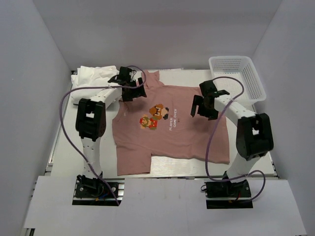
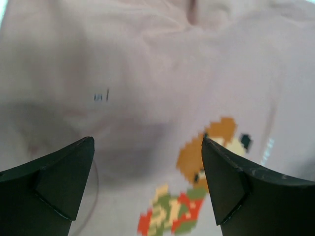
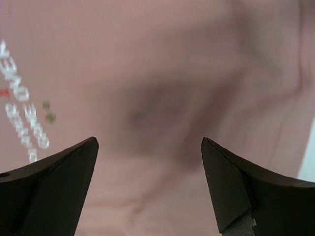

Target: Fold and stack the t-shirts

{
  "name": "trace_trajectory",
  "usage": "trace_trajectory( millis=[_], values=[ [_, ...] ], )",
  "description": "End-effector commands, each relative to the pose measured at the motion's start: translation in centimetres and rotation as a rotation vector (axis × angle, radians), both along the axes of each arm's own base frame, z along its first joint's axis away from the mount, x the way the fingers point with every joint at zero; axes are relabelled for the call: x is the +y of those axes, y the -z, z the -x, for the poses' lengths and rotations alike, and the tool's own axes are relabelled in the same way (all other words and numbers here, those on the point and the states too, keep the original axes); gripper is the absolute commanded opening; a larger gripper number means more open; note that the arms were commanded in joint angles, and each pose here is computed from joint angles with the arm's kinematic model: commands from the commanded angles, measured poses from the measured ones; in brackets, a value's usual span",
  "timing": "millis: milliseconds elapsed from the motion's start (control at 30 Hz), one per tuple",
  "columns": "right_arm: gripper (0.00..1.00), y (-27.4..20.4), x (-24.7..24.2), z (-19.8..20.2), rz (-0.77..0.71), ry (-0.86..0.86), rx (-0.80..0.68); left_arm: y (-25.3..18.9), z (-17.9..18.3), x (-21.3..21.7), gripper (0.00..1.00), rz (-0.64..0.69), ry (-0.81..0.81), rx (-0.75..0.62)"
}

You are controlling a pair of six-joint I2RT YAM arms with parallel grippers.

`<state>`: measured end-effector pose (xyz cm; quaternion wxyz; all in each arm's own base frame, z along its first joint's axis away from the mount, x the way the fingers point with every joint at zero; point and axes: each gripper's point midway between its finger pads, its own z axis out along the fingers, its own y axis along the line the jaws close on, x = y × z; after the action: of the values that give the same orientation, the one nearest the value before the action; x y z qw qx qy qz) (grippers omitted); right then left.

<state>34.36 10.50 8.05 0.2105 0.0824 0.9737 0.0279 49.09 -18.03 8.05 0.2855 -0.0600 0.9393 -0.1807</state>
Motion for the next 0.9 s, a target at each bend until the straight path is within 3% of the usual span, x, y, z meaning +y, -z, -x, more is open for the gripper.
trace_trajectory(
  millis=[0, 233, 367, 567, 733, 867],
  values=[
    [0.90, -1.1, 1.2, -5.4, 0.008, -0.078, -0.142, 1.4, -1.9, 0.0, 1.00, -0.037, 0.018, 0.014],
    [0.90, 3.1, 3.8, -7.9, -0.025, -0.176, -0.050, 5.9, -0.7, 1.3, 1.00, -0.064, -0.046, 0.138],
    [0.90, 4.2, 5.8, -8.2, -0.062, -0.251, -0.033, 8.2, 2.0, 5.6, 1.00, -0.204, -0.156, 0.205],
    [0.90, 4.0, 9.7, -8.4, -0.104, -0.406, -0.055, 8.0, 3.1, 10.5, 1.00, -0.274, -0.294, 0.222],
    [0.90, 1.8, 11.6, -10.0, -0.114, -0.460, -0.136, 7.7, 2.5, 11.9, 1.00, -0.213, -0.329, 0.232],
    [0.90, 0.3, 11.4, -11.8, -0.131, -0.388, -0.189, 5.0, 0.0, 9.6, 1.00, -0.116, -0.205, 0.133]
  ],
)
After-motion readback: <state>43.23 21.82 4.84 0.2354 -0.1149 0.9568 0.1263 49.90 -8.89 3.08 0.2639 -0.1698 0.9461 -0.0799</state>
